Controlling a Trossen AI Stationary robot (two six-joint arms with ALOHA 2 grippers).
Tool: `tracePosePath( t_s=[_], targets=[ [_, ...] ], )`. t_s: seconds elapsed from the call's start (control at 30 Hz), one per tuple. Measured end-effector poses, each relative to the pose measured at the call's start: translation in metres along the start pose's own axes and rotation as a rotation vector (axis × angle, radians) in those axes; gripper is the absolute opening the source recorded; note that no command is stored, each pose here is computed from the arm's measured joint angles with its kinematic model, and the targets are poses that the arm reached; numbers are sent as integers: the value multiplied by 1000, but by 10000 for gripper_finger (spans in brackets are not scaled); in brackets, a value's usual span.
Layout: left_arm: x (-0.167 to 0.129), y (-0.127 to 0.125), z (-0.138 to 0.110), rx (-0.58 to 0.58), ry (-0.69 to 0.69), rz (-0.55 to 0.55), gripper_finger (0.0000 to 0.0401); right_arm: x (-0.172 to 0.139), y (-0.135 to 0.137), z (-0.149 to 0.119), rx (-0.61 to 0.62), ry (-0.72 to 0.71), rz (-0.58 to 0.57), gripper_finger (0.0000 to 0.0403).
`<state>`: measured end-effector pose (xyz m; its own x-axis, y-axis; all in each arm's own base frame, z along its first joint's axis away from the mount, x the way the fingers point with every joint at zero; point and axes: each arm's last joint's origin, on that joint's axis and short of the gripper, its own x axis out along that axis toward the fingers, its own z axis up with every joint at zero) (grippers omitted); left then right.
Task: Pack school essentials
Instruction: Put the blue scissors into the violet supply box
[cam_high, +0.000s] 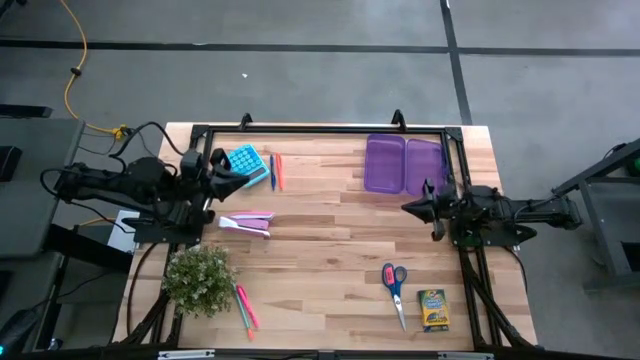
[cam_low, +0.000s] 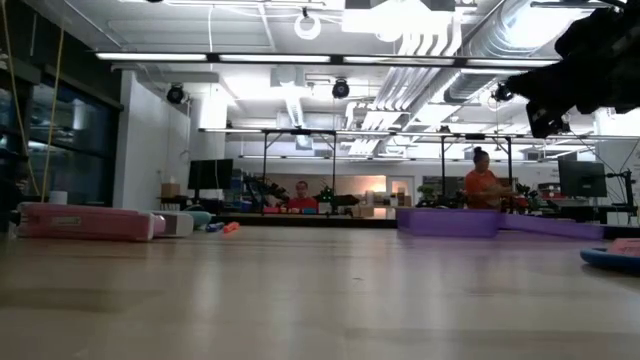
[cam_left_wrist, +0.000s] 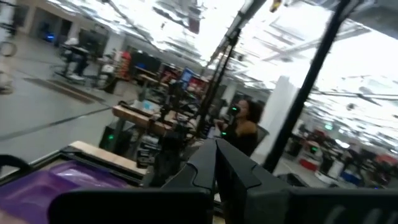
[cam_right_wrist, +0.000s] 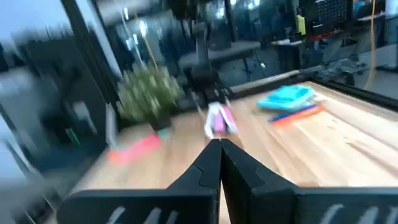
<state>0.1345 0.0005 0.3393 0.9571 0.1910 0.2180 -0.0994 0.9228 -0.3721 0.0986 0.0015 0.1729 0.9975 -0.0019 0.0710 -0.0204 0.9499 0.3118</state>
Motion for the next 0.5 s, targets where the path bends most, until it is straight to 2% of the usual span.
tracePosePath(
  t_s=[0.13,0.2,0.3,0.5],
  targets=[
    [0,1,0,-1,-13,41,0,-3,4,24,263,-276,7,0],
    [0,1,0,-1,-16,50,0,-7,5,34,333,-402,-5,0],
    [0,2,0,-1,-19,62,0,-12,6,45,337,-555,-39,0],
    [0,2,0,-2,-23,72,0,-22,15,73,185,-726,5,0]
  ],
)
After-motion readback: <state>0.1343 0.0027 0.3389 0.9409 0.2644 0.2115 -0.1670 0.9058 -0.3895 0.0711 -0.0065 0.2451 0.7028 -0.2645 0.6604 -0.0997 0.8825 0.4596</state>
